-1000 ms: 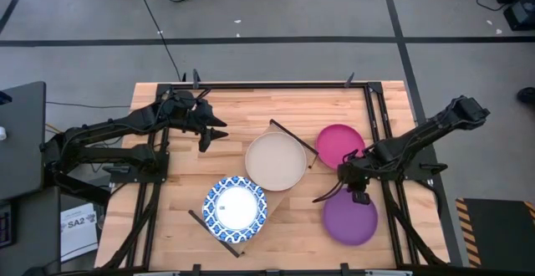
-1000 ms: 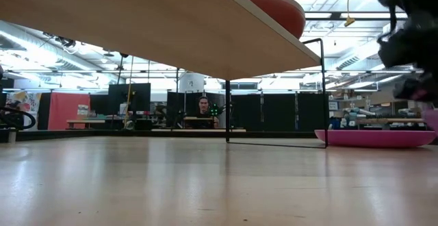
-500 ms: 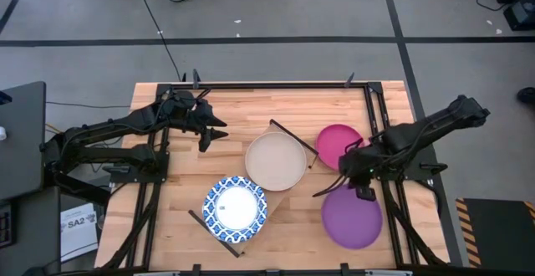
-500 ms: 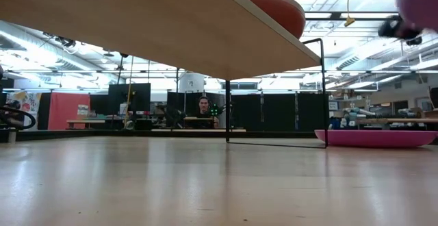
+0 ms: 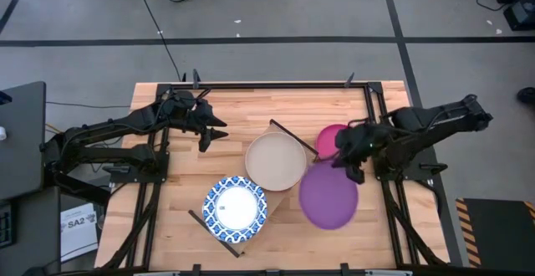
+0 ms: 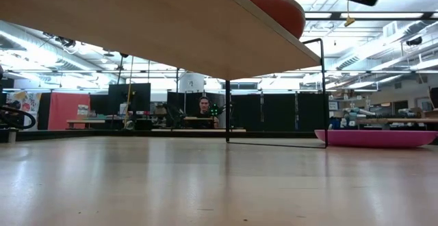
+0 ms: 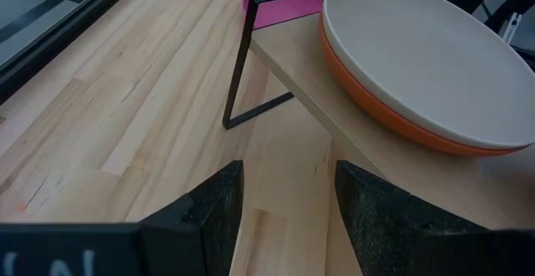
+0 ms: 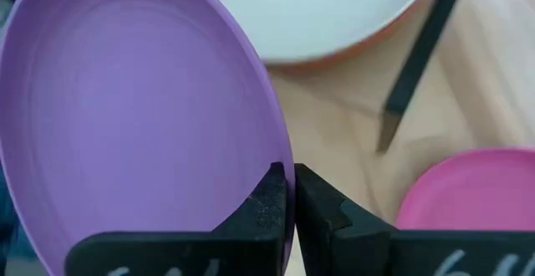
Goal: Place and stack plates onto a shelf
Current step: Stack the purple plate on top of the gray plate on the shelf
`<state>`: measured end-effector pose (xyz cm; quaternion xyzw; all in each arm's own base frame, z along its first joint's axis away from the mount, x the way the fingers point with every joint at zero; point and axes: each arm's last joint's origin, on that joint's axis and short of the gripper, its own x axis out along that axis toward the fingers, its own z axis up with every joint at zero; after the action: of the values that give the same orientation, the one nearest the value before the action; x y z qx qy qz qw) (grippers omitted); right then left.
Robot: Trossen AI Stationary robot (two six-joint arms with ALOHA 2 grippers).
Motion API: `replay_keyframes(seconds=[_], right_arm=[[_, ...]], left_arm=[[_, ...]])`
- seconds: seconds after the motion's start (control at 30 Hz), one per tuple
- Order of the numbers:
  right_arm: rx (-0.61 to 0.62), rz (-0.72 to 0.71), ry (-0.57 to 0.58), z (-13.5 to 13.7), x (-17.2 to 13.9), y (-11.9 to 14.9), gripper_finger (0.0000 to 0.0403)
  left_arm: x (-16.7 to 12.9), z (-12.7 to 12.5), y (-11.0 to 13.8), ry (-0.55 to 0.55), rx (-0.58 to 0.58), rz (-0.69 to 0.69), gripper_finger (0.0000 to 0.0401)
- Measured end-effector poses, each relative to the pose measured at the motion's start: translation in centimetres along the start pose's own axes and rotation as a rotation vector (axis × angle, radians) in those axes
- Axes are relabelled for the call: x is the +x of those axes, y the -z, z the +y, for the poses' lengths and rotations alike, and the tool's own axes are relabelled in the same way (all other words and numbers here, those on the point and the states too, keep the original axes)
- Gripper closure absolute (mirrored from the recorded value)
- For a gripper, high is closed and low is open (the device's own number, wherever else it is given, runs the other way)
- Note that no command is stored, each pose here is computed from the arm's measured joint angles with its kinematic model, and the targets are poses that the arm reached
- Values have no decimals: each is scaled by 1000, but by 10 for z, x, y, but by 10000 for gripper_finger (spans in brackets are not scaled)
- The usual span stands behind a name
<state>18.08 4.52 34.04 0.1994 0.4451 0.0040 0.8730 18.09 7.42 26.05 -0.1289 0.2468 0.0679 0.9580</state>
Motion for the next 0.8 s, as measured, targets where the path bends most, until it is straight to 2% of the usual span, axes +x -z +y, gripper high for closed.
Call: replay_keyframes(seconds=[0.2, 0.53, 0.67, 0.8], right_arm=[[86, -137, 30, -15, -3, -20, 385], [207, -448, 43, -45, -7, -64, 385], [238, -477, 64, -57, 1, -76, 385], [262, -417, 58, -67, 17, -83, 385]], left_arm=[[0, 0, 0, 0, 1, -1, 205], [0, 0, 0, 0, 0, -1, 205], [0, 0, 0, 1, 0, -2, 205], [0, 0, 0, 1, 0, -3, 205]])
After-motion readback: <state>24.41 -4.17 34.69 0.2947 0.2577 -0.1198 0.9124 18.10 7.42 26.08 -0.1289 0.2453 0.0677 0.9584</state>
